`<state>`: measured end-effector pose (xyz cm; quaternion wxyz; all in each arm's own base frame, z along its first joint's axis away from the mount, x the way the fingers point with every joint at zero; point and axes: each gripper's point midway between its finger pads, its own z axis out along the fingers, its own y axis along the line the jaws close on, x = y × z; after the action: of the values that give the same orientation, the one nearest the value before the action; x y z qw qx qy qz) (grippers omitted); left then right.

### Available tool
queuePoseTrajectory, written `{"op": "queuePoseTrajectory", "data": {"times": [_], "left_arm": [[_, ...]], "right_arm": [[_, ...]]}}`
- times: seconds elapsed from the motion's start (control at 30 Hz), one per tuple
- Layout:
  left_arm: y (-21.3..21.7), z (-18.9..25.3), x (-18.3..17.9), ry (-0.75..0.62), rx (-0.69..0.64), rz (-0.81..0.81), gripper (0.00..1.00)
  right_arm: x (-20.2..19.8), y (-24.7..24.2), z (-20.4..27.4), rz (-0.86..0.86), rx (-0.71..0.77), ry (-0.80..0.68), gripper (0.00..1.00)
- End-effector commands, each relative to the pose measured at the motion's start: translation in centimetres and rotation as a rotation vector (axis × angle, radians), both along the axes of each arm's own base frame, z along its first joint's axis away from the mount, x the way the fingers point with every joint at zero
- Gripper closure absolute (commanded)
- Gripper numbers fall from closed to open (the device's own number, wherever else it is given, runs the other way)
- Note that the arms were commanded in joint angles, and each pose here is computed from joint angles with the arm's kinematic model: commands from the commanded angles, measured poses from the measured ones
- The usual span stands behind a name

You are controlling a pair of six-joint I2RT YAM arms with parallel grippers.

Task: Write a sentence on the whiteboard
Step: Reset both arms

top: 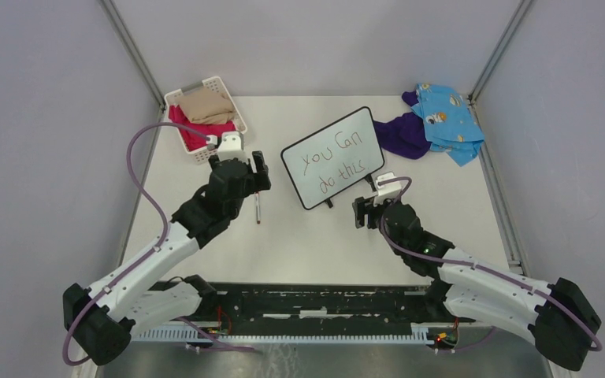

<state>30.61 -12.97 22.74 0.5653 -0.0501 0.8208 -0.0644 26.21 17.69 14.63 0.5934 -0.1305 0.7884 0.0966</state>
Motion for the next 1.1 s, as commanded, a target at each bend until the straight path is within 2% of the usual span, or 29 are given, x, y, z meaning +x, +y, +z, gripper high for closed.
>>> {"op": "queuePoseTrajectory", "data": {"times": [0.0, 0.23, 0.43, 0.53, 0.8, 1.07], "left_arm": [[-1.6, 3.4, -0.6, -0.140, -0.007, -0.077, 0.17], [-5.2, 4.1, -1.5, -0.154, -0.094, -0.219, 0.16], [-5.7, 3.9, -0.7, -0.092, -0.171, -0.118, 0.17], [-6.6, 4.7, -0.5, -0.074, -0.142, -0.152, 0.17], [-8.0, 8.5, 1.0, -0.157, -0.039, -0.234, 0.16], [-8.5, 7.7, 0.6, -0.215, -0.012, -0.305, 0.14]], "right_arm": [[-0.1, 0.5, 1.4, 0.012, 0.124, -0.059, 0.22], [-0.1, -1.5, 0.8, -0.078, 0.138, -0.083, 0.12], [0.7, -3.1, 1.2, -0.216, 0.141, -0.059, 0.08], [0.9, -3.4, 1.3, -0.252, 0.158, -0.062, 0.07], [1.5, -4.4, 2.2, -0.329, 0.114, -0.072, 0.02], [1.9, -5.2, 9.3, -0.321, 0.050, -0.185, 0.02]]}}
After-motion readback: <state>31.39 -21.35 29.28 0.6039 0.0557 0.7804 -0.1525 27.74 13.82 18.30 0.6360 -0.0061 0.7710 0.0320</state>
